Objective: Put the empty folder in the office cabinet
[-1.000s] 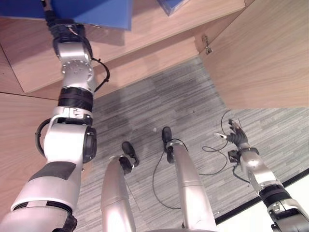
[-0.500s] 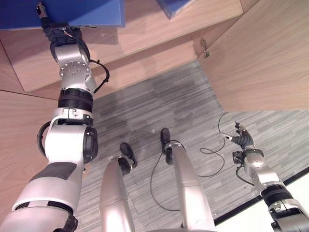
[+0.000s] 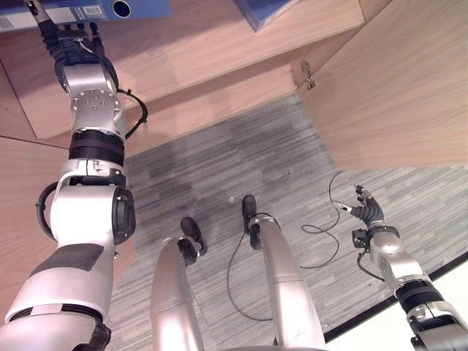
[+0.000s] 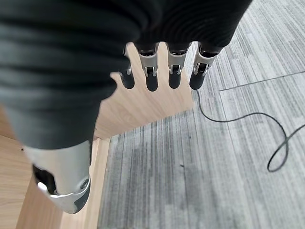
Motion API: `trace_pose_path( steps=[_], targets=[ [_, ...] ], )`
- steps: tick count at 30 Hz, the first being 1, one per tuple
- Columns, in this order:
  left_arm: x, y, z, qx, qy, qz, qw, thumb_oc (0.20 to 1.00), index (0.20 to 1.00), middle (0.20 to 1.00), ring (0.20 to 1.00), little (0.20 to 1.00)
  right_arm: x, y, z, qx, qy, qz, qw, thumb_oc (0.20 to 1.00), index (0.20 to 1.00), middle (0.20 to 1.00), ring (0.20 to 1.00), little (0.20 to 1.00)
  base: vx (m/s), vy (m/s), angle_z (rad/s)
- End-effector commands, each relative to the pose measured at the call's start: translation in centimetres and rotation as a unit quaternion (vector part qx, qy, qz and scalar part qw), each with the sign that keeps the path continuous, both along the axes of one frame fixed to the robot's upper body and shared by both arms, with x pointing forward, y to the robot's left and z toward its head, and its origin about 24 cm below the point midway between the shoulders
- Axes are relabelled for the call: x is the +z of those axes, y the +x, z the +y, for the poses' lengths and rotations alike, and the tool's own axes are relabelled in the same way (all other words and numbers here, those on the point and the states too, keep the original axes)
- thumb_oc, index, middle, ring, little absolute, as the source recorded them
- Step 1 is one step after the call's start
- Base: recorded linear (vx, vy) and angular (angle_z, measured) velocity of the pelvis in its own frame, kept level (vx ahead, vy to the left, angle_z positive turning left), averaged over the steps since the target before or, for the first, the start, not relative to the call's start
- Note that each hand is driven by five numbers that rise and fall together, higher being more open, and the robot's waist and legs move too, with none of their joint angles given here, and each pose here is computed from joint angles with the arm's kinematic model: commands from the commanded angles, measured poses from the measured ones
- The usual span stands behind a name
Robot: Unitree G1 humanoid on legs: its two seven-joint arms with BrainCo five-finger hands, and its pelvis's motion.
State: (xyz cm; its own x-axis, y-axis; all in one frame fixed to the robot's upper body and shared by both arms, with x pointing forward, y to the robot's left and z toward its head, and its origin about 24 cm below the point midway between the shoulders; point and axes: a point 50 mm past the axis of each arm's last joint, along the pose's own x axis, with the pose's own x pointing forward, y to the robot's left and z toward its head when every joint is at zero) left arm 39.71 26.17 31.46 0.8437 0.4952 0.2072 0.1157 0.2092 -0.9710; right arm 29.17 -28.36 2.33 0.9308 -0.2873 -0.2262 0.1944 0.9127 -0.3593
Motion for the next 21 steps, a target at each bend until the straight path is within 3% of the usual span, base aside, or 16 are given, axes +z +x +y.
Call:
trace_pose_path(
  steps=[1,15,21],
  targets=[
    [2.7,-0.5,0.3,0.034,0.083,-0.007,0.996,1.000,1.000,1.000,1.000,1.000,-0.4,-1.2,-2.1,-0.023,-0.016,0.010,1.000,1.000,1.000,1.000,1.000,1.000,0.00,0.000,0.00],
    [0.4,-0.1,2.2,0.052,0.113,0.069,0.990,1.000,1.000,1.000,1.000,1.000,-0.4,-1.5,-2.6,-0.029,-0.015,0.008,0.999,1.000,1.000,1.000,1.000,1.000,0.00,0.000,0.00],
    [-0.1,0.7,1.2,0.019,0.168,0.093,0.981,1.000,1.000,1.000,1.000,1.000,-0.6,-1.6,-2.8,-0.026,-0.017,0.020,0.999,1.000,1.000,1.000,1.000,1.000,0.00,0.000,0.00]
  ],
)
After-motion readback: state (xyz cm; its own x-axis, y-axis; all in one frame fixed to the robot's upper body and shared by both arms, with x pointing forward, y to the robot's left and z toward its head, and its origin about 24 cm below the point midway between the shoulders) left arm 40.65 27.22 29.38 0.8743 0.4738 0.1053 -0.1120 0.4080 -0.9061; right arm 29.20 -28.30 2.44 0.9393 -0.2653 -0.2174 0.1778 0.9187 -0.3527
